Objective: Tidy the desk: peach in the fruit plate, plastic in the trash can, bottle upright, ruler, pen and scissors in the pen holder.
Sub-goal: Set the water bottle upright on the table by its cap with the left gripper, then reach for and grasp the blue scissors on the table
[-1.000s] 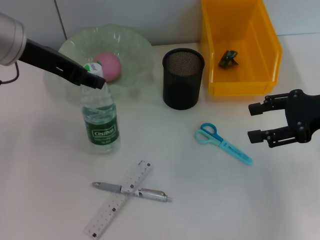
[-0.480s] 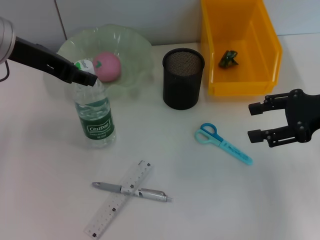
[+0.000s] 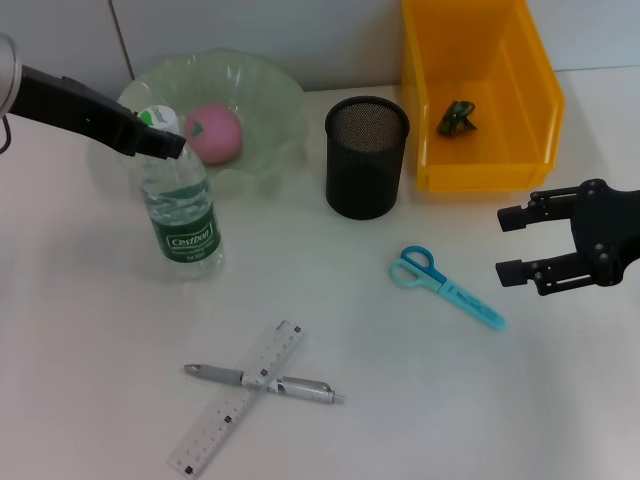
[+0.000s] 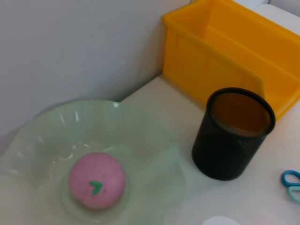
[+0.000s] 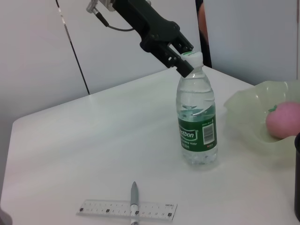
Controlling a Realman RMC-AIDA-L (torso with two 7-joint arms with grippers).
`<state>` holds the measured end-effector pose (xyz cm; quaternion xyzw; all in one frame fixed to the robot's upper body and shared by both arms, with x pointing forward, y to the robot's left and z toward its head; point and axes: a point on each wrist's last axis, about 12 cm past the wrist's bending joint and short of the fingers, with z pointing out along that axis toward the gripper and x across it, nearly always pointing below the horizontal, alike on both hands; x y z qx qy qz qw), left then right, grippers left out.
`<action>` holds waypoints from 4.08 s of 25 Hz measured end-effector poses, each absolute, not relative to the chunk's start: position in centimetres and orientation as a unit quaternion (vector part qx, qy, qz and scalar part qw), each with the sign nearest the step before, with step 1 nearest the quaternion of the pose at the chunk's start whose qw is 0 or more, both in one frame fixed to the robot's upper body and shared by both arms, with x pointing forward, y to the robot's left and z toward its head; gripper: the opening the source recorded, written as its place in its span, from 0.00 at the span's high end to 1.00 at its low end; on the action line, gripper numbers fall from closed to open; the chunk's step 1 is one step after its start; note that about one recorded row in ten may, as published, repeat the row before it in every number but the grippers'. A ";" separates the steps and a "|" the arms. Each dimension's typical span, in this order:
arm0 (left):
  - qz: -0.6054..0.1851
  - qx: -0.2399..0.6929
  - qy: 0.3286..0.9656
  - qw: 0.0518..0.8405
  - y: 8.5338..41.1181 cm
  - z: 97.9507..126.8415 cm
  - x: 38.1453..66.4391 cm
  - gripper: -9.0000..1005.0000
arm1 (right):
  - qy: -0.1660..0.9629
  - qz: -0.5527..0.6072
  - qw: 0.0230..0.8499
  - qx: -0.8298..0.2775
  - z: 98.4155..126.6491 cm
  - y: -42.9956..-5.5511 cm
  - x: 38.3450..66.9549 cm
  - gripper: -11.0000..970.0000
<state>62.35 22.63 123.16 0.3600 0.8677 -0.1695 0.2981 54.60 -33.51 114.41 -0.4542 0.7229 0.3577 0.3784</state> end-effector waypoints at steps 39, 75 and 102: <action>-0.148 0.373 0.855 0.328 23.3 122.4 62.3 0.56 | 0.722 0.360 0.378 -0.454 114.4 -33.3 54.7 0.22; -0.158 0.373 0.857 0.317 22.9 121.9 62.4 0.35 | 0.725 0.361 0.376 -0.451 114.4 -33.4 54.6 0.22; -0.428 0.356 0.670 0.491 30.0 122.4 55.6 0.18 | 0.727 0.355 0.383 -0.445 114.6 -33.5 54.9 0.22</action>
